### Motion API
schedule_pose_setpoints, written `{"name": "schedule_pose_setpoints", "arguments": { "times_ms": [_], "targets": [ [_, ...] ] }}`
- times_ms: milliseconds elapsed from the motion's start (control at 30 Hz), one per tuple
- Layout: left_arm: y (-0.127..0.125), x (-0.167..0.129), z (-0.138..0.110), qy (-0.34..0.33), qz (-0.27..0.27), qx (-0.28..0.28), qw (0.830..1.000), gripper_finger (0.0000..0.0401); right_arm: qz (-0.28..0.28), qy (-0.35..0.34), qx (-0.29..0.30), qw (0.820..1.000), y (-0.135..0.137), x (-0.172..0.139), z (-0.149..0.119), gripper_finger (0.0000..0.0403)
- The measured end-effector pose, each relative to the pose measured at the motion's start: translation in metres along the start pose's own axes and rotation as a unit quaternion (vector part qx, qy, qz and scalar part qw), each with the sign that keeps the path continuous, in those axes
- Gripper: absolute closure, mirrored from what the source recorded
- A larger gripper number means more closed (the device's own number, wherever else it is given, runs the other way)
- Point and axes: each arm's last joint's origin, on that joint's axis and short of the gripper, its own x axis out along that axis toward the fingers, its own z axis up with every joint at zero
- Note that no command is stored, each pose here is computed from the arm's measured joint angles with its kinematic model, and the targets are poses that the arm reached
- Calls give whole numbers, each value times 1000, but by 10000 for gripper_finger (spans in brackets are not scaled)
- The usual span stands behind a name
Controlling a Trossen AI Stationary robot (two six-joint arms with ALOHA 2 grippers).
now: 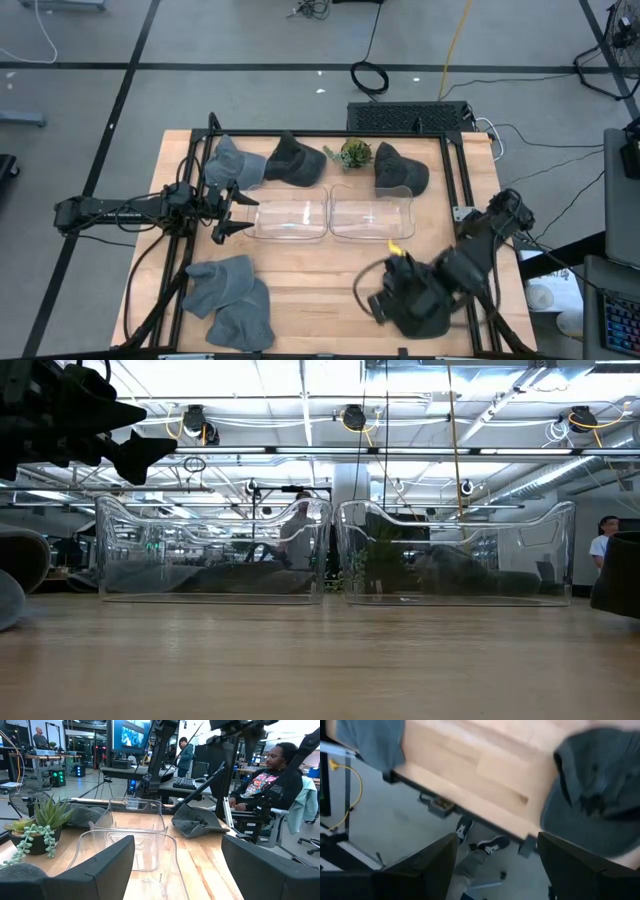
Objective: Pick & Place hat
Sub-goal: Put the bottom black cap into the right transparent bin
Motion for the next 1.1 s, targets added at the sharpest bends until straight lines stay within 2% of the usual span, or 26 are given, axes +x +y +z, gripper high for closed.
{"name": "schedule_pose_setpoints", "arguments": {
  "times_ms": [200, 433, 667, 1100],
  "targets": [
    [0, 0, 0, 0, 0, 0, 1000, 95, -17, 14, 27, 999, -6, 11, -34, 138],
    [0, 0, 0, 0, 0, 0, 1000, 95, -56, 31, 34, 997, -9, 31, -57, 138],
    [0, 0, 0, 0, 0, 0, 1000, 95, -79, 18, 34, 996, -15, 35, -56, 138],
    [0, 0, 0, 0, 0, 0, 1000, 95, -89, 22, 21, 996, -20, 112, -46, 138]
  ]
}}
